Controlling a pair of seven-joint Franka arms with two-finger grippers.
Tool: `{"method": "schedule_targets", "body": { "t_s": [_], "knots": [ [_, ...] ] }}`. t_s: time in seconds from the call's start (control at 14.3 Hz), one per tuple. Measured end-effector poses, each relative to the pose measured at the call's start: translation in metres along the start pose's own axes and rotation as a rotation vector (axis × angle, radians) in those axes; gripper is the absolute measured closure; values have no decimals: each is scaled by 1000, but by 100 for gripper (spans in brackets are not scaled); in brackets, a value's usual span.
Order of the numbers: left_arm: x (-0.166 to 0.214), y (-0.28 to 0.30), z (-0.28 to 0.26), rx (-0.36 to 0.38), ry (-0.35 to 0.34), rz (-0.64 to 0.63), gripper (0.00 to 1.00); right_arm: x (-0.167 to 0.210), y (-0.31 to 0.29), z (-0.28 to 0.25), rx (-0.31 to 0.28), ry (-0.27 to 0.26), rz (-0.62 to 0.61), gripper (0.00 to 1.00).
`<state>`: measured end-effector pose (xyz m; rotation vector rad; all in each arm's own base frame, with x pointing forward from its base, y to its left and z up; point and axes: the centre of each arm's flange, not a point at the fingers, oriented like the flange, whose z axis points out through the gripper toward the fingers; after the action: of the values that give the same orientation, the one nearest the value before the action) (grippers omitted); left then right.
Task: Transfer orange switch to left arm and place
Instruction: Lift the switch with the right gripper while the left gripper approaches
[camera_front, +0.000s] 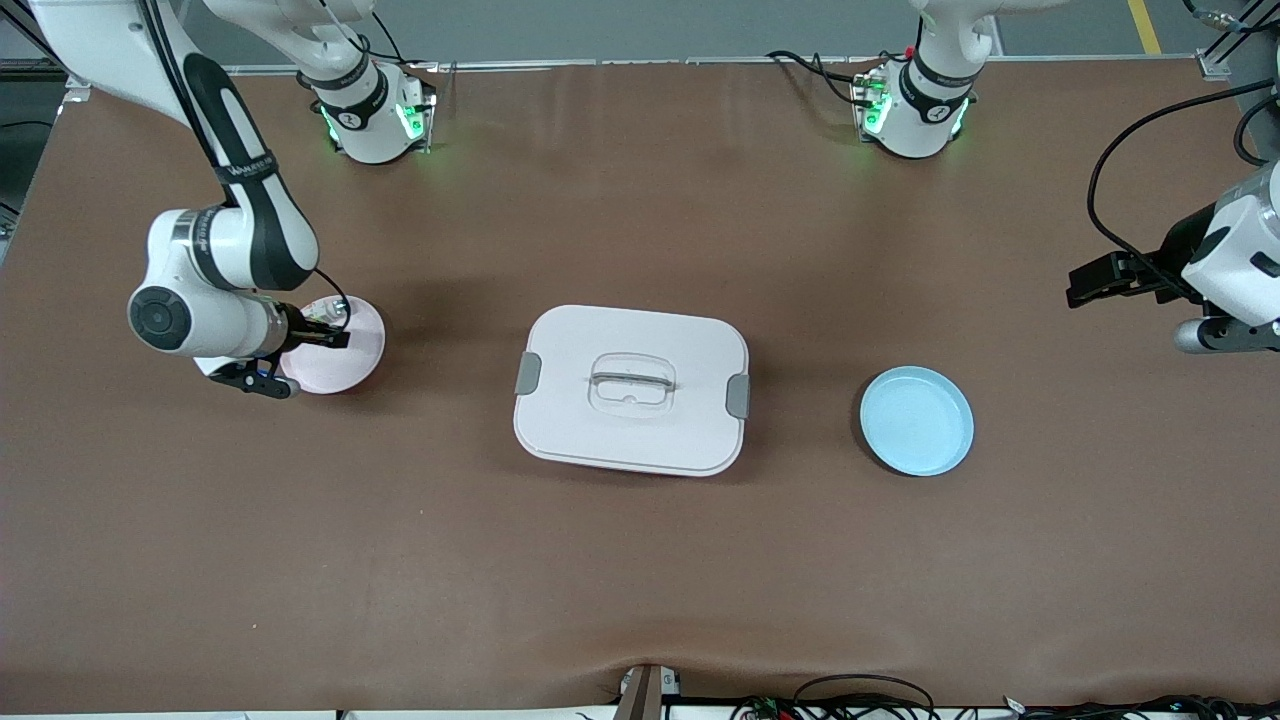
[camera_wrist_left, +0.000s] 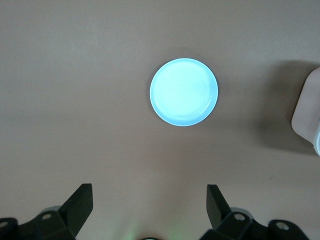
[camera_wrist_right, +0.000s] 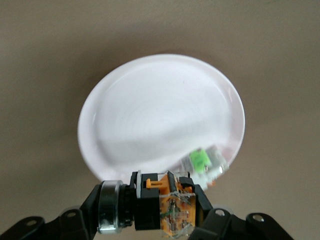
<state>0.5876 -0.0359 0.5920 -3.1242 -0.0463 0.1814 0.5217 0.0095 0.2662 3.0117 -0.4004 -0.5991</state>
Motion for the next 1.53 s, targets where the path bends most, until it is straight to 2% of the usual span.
{"method": "schedule_targets", "body": {
  "t_s": [0.21,0.49,0.84,1.19,1.33,1.53],
  "knots": [
    [0,2,0,0,-1,4,0,-14,-18,-53,46,-79,0,26],
    [0,6,1,-11,-3,10,0,-27,-32,-99,182,-187,40,26],
    [-4,39,-4,-229,-20,46,0,-48,-73,-129,360,-337,215,26],
    [-16,112,-22,-369,30,143,0,-62,-111,-145,515,-474,340,26],
    [-23,146,-25,-395,49,171,0,-68,-125,-150,533,-505,373,26],
    [-39,214,-18,-459,70,167,0,-86,-167,-168,519,-496,439,26]
  ]
}}
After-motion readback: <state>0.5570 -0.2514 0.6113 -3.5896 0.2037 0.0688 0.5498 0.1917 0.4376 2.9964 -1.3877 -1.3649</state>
